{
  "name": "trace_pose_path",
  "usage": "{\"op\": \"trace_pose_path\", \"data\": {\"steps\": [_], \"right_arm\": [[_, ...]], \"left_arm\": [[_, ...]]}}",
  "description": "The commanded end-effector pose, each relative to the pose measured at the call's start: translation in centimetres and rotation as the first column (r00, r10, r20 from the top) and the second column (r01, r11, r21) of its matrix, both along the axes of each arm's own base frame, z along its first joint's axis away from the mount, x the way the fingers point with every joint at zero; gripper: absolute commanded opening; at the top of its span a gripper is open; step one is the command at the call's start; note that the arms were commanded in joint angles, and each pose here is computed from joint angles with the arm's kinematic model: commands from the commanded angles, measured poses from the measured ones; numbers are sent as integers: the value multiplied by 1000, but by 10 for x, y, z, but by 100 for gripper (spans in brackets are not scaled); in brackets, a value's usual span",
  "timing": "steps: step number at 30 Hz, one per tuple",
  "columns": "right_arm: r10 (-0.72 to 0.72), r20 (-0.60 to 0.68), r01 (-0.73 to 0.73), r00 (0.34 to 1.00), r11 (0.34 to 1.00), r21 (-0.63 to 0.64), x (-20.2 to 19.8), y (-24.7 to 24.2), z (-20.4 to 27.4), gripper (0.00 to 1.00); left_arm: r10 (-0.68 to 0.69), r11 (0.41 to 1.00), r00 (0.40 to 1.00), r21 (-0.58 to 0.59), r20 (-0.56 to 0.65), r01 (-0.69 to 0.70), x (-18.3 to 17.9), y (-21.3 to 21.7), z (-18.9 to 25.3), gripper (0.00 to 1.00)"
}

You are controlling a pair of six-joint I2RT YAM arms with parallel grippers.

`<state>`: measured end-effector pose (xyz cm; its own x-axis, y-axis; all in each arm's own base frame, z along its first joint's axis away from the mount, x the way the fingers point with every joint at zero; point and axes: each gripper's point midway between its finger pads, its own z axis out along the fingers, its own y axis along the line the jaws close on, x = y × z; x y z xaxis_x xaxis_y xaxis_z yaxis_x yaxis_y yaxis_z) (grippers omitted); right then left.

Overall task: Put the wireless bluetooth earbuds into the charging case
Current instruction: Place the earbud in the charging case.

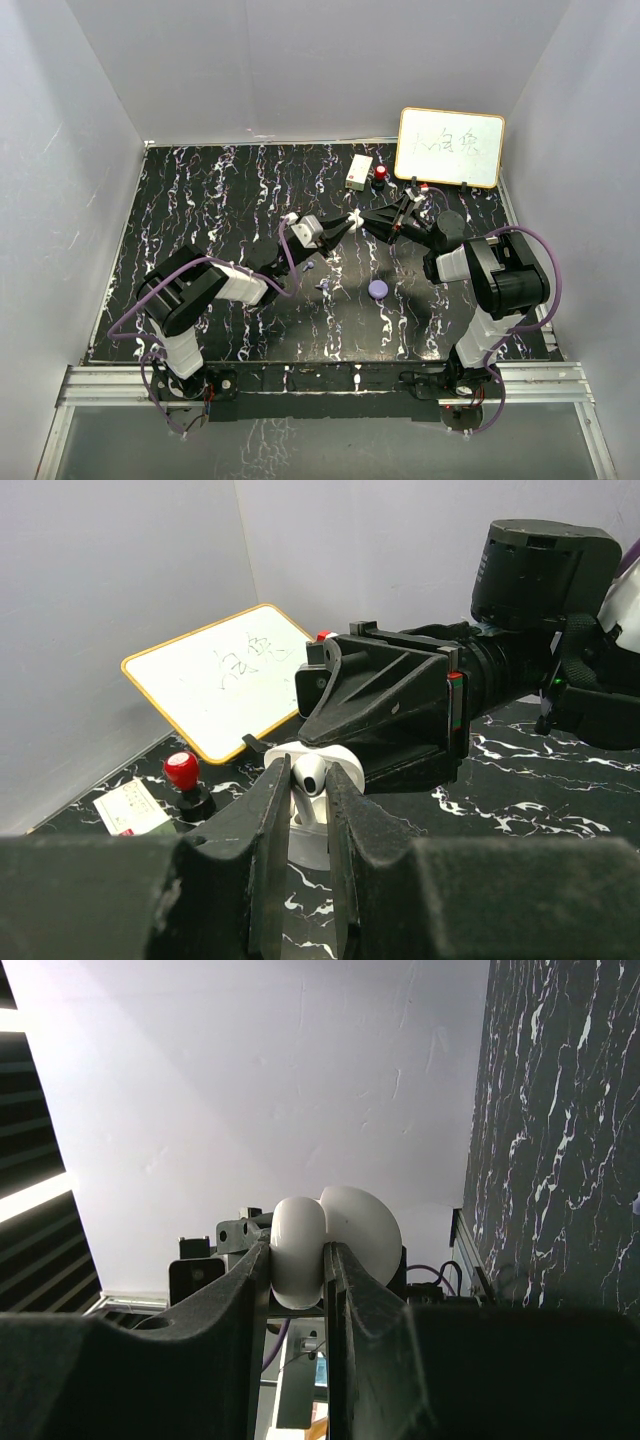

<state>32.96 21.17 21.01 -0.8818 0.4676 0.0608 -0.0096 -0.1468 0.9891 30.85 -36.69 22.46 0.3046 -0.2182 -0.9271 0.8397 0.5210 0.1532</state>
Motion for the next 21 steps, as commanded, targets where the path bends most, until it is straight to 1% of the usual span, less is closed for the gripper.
{"op": "trace_pose_path", "data": {"steps": [1,21], "right_arm": [[-5,106,2,994,1000,22,-6,0,23,0],[-5,105,2,994,1000,23,-6,0,23,0]], "left_arm": [[18,992,988,-130,151,2,-14,12,51,0],[14,992,988,-126,152,5,-14,10,50,0]]}}
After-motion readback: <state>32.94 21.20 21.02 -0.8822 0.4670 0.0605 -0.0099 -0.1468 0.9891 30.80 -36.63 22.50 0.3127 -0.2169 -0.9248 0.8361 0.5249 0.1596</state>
